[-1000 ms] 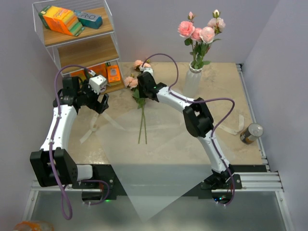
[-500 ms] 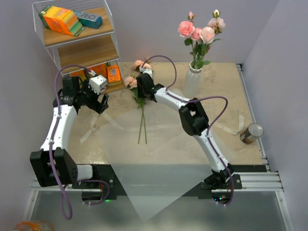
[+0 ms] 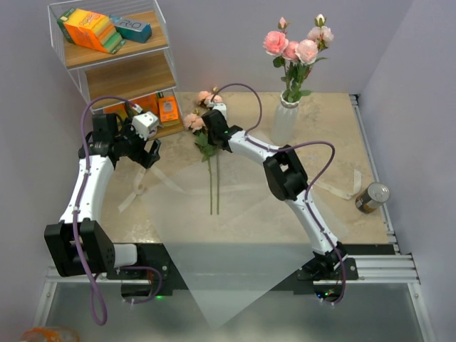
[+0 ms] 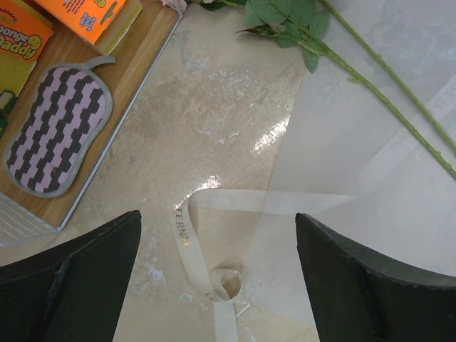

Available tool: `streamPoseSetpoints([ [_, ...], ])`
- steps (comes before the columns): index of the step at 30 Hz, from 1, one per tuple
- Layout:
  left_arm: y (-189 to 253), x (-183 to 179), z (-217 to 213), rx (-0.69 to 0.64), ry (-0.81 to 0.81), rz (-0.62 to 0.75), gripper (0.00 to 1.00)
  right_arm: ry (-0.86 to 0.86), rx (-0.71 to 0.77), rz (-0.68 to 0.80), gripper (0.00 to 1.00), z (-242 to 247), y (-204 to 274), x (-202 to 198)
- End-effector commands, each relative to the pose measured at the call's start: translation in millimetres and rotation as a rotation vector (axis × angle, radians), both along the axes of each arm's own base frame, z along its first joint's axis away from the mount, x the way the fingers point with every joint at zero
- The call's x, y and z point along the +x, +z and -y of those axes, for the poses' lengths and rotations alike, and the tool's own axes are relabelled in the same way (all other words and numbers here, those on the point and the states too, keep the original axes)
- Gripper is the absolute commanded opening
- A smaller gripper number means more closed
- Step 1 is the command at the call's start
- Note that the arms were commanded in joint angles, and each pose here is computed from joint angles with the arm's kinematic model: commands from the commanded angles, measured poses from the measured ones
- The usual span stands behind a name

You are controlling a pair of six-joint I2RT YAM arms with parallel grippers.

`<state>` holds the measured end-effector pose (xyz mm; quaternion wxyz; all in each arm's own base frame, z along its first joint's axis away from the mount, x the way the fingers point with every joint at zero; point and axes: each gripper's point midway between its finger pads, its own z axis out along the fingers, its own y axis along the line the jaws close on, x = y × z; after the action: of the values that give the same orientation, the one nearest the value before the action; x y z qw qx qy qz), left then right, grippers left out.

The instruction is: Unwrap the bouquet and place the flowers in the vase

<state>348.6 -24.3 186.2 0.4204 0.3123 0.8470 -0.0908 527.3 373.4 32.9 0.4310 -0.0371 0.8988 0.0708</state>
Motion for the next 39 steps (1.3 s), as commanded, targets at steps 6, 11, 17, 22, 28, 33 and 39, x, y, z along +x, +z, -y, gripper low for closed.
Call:
streamPoseSetpoints([
  [6,3.0,0.1,-2.7,0.000,-0.003,0.013,0.93,-0.066,0.060,0.183,0.01,23.8,118.2,0.9],
  [11,-1.4,-2.3,-3.0,-0.002,0.002,-0.011,0.92,-0.065,0.111,0.291,0.00,38.4,196.8,-11.6],
  [17,15.8,-3.7,0.4,-0.018,0.001,0.014,0.92,0.033,0.184,0.543,0.00,54.5,324.4,-36.9],
  [22,23.0,-2.7,2.9,-0.030,-0.007,0.022,0.91,0.055,0.224,0.863,0.00,95.8,468.7,-78.7],
  [28,21.4,-2.3,5.3,-0.043,-0.020,0.016,0.90,-0.033,0.257,1.374,0.00,165.6,594.7,-150.3],
  [33,16.1,-0.4,3.8,-0.033,-0.020,0.008,0.90,-0.144,0.092,1.531,0.00,197.4,620.1,-150.5],
  [39,12.4,0.7,2.8,-0.030,-0.019,0.006,0.89,-0.209,-0.024,1.609,0.00,213.0,617.3,-136.0],
])
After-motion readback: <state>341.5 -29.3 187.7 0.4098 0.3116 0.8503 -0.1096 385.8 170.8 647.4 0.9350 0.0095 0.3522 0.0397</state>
